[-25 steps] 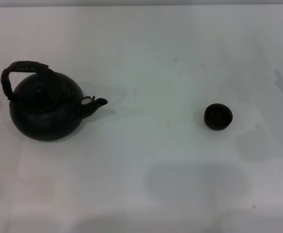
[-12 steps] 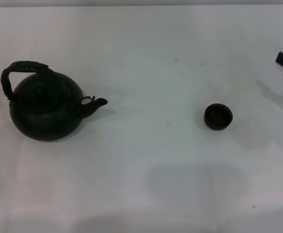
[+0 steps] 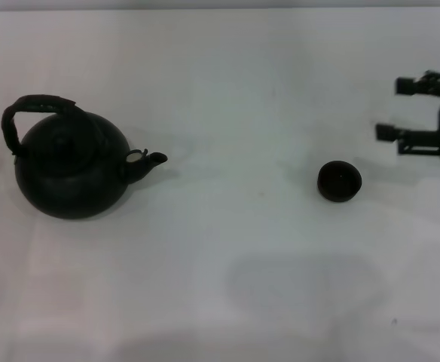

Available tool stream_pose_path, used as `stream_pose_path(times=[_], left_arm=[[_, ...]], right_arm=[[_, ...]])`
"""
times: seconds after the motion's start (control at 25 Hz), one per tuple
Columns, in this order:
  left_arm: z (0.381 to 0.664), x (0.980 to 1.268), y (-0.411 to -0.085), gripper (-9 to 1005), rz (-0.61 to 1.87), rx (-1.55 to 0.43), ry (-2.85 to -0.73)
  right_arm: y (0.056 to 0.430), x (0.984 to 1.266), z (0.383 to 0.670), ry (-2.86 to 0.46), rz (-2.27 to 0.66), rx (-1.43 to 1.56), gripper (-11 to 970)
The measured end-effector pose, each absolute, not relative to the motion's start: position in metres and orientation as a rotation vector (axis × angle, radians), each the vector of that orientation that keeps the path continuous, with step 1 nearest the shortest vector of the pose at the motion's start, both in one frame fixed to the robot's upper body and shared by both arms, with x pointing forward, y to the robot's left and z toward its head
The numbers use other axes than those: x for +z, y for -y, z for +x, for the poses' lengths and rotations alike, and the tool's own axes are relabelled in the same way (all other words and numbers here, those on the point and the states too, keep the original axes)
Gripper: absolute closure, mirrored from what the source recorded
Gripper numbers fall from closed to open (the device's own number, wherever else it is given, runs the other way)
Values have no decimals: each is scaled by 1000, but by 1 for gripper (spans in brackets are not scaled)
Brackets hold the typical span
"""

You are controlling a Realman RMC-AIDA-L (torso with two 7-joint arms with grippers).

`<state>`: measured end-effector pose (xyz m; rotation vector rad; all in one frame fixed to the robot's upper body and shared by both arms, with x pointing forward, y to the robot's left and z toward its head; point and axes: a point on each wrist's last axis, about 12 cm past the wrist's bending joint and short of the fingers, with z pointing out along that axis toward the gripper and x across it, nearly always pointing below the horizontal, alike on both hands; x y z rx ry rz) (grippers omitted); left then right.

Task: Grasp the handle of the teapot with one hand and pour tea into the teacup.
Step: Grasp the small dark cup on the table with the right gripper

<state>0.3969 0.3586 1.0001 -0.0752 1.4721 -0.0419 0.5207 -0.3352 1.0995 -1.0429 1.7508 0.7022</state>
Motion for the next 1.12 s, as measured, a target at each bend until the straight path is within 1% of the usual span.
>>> stream_pose_path(times=[0.36, 0.4, 0.64, 0.8, 1.12], left_arm=[[398, 1000, -357, 206, -56, -53, -1473], [398, 1001, -357, 206, -56, -53, -1473], [397, 1000, -357, 206, -58, -54, -1476], [397, 1000, -357, 206, -59, -54, -1477], [398, 1000, -357, 207, -56, -53, -1478]], right_arm=[[295, 1107, 533, -1745, -1323, 703, 108], [295, 1107, 533, -1745, -1323, 703, 108], [274, 1090, 541, -1789, -1457, 584, 108], [268, 1082, 544, -1818, -1502, 519, 108], [270, 1080, 546, -1867, -1514, 495, 108]])
